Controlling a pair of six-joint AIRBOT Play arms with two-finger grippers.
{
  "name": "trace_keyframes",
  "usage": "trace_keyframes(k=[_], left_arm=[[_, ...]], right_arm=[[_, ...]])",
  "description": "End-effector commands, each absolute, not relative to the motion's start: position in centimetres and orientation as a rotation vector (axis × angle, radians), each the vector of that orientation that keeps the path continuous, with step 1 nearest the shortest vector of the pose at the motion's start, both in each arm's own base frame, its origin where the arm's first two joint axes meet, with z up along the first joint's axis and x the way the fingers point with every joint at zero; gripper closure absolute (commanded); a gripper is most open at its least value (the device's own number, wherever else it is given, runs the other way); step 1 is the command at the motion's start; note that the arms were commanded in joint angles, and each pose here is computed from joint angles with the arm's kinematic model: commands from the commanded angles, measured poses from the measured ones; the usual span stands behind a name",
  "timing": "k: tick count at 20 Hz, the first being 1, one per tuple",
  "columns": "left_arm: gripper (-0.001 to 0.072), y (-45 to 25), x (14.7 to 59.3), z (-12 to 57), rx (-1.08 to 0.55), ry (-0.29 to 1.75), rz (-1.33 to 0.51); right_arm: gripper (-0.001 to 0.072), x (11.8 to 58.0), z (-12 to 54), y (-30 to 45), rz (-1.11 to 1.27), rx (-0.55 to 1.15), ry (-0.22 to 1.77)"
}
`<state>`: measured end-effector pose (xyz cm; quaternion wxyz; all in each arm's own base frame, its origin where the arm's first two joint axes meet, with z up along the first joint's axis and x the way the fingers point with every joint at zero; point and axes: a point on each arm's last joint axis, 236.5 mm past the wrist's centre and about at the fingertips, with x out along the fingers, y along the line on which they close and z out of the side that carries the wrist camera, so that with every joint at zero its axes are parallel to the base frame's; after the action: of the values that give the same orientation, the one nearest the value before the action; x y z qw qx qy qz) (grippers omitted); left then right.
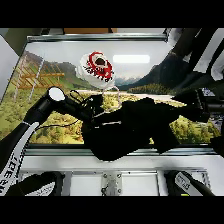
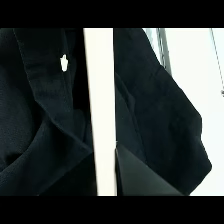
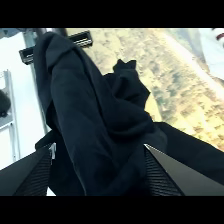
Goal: Fold the clothes and pants, and hang the long-sleeved shirts on hangers.
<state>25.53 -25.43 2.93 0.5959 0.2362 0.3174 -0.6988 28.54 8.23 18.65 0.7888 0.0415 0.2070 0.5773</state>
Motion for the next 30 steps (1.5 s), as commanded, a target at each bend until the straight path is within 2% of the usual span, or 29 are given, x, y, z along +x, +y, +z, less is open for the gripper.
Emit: trace_keyframes(k=[1,12,30], left_arm=[[0.0688,-25.4,25.6,2.9,0.548,0.738,-1.622],[0.0688,-25.4,25.6,2.9,0.548,0.737,-1.622],[0.0688,-25.4,25.6,2.9,0.549,0.738,-1.622]], right_arm=[[0.0096,28.1,17.3,8.5,1.290,0.093,0.429],[0.0096,26.6,13.5,12.8,1.490,0.114,0.516],[0.0104,26.6,13.5,13.0,1.495,0.119,0.518]])
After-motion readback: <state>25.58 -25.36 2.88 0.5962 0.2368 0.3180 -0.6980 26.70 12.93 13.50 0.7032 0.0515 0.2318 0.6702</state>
